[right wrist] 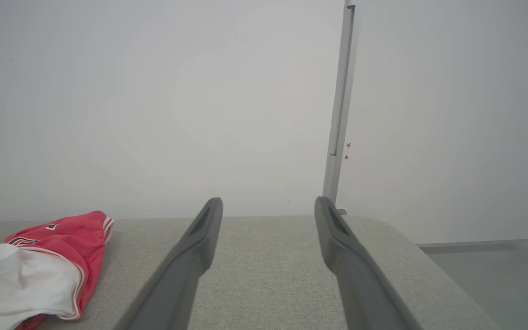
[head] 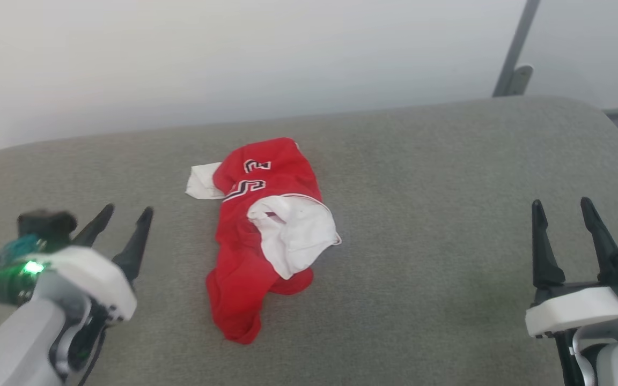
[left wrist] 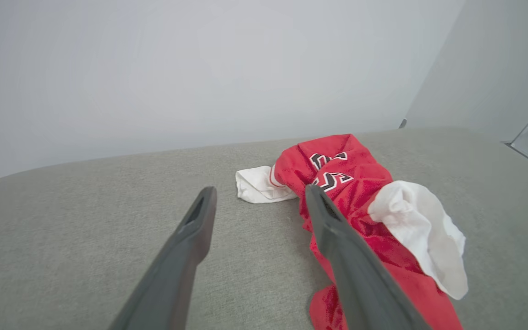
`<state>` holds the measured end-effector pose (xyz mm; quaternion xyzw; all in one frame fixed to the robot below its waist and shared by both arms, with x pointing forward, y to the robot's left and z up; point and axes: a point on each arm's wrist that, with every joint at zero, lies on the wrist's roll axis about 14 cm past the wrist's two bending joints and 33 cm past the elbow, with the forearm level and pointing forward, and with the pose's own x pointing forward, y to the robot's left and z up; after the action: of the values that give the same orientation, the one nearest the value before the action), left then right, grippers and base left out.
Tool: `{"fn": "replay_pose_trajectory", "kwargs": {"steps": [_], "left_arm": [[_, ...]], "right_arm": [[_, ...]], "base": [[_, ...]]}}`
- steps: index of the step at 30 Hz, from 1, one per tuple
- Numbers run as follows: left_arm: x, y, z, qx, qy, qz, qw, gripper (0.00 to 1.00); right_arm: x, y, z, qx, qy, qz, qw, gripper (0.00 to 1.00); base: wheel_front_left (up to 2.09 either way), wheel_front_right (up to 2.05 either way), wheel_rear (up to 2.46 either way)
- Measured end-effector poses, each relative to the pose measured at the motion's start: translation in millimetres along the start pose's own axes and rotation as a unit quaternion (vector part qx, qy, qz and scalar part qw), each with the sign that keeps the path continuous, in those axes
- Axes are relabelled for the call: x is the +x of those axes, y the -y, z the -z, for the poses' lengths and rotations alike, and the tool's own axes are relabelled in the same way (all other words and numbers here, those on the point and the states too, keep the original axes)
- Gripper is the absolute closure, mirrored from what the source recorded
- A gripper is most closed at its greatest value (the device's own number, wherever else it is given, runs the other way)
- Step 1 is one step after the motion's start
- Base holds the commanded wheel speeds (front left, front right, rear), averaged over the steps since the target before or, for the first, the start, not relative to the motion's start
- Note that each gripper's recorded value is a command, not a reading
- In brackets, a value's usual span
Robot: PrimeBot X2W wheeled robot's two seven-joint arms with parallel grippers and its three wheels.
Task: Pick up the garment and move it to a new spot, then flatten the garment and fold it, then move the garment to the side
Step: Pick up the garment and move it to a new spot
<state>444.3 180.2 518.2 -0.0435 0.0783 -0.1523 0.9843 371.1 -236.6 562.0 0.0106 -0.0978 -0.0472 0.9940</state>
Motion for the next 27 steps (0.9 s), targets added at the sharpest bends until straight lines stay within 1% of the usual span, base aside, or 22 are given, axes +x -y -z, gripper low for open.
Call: {"fn": "replay_pose_trajectory", "kwargs": {"steps": [4, 9, 14, 22, 27], "left_arm": [[-23, -24, 1, -0.005, 0.021, -0.039, 0.999, 0.00], [-50, -50, 10, -0.024, 0.025, -0.086, 0.996, 0.00], [-67, -67, 11, -0.035, 0.036, -0.117, 0.992, 0.00], [-95, -81, 13, -0.044, 0.056, -0.149, 0.986, 0.00], [-104, -85, 15, -0.048, 0.060, -0.158, 0.984, 0.00]], "right_arm": [[0, -3, -1, 0.000, 0.002, -0.004, 1.000, 0.00], [1, -5, 0, -0.001, 0.003, -0.009, 1.000, 0.00], [0, -6, 0, 0.000, 0.002, -0.011, 1.000, 0.00], [-3, -6, 0, 0.001, 0.001, -0.011, 1.000, 0.00], [-6, -7, 1, 0.004, -0.001, -0.011, 1.000, 0.00]], "base": [[0.00, 0.00, 0.00], [0.00, 0.00, 0.00], [0.00, 0.00, 0.00], [0.00, 0.00, 0.00], [0.00, 0.00, 0.00]]}}
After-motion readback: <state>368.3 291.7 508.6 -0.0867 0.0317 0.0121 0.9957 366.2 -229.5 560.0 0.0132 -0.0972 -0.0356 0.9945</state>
